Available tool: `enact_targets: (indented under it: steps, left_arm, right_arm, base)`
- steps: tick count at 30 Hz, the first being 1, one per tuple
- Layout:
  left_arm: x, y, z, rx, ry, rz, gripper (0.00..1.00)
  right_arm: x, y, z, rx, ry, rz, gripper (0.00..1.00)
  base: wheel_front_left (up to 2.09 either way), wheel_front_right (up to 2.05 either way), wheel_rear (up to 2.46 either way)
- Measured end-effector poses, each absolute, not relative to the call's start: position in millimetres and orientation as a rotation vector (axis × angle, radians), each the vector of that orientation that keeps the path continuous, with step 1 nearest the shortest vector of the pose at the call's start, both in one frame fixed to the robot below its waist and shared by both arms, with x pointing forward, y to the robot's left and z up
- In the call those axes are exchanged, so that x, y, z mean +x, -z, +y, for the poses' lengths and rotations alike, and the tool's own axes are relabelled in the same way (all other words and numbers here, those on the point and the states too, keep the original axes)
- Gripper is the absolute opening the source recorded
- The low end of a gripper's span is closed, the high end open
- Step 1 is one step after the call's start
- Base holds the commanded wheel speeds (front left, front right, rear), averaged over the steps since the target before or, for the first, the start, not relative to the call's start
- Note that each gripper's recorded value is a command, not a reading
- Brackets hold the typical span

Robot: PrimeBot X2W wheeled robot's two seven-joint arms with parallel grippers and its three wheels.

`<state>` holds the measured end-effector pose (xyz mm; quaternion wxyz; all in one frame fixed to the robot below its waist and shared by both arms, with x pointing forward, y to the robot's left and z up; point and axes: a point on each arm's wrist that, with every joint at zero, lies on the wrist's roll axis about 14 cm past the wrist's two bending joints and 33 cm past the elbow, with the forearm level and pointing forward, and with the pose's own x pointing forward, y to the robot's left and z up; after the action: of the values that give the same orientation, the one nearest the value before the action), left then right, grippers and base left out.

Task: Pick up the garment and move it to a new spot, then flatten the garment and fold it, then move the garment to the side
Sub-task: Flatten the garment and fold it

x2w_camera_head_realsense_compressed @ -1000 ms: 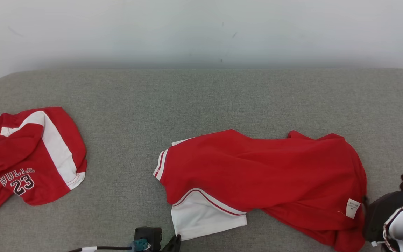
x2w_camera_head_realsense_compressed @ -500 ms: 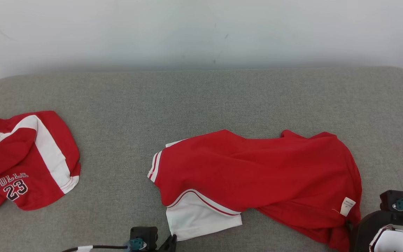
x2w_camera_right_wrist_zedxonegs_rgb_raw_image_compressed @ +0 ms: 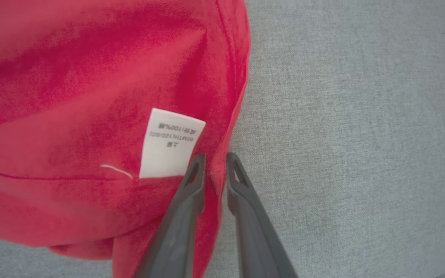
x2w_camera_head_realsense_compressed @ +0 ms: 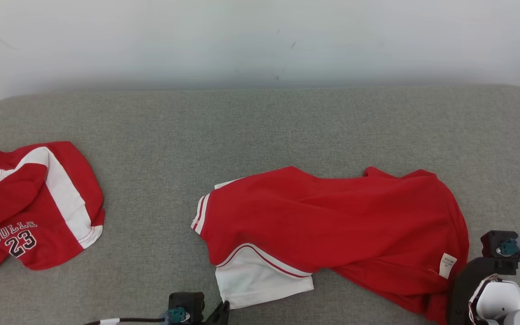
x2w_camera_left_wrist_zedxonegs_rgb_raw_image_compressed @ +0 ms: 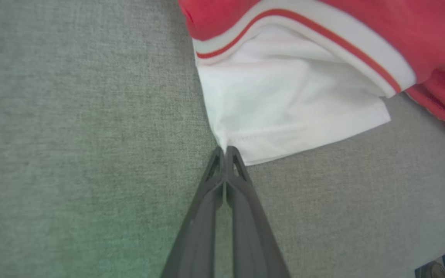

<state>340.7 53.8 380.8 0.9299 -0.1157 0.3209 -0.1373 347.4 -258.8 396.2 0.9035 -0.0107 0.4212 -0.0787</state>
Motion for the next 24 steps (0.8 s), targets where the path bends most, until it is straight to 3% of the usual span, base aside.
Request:
enact_targets:
  steps: [6,9,14,17,21,24]
  left_arm:
    - [340.3,-381.0,55.3,-0.241,0.275,0.657,0.00]
    - [340.4,-381.7,55.2,-0.242,0.275,0.654,0.00]
    - [340.2,-382.9,53.8,-0.242,0.279,0.651,0.00]
    - [339.6,-383.4,53.4,-0.243,0.280,0.651,0.00]
    - [343.2,-390.5,52.7,-0.253,0.285,0.609,0.00]
    - [360.1,-420.3,50.3,-0.342,0.286,0.468,0.00]
  right_arm:
    - [344.1,-398.3,-259.8,-0.032,0.169,0.880,0.33]
    - [345.0,-402.9,-258.9,-0.034,0.168,0.869,0.31]
    - [338.2,-401.8,-259.2,-0.030,0.172,0.886,0.18]
    - [337.9,-403.1,-257.9,-0.028,0.170,0.886,0.00]
    - [343.7,-410.0,-252.9,-0.029,0.153,0.846,0.00]
    - [359.5,-429.3,-246.7,0.013,0.130,0.732,0.00]
  base:
    - [0.00,0.00,0.00]
    - [0.00,0.00,0.00]
    - [0.00,0.00,0.00]
    - [0.00,0.00,0.00]
    - [0.00,0.00,0.00]
    - [0.00,0.00,0.00]
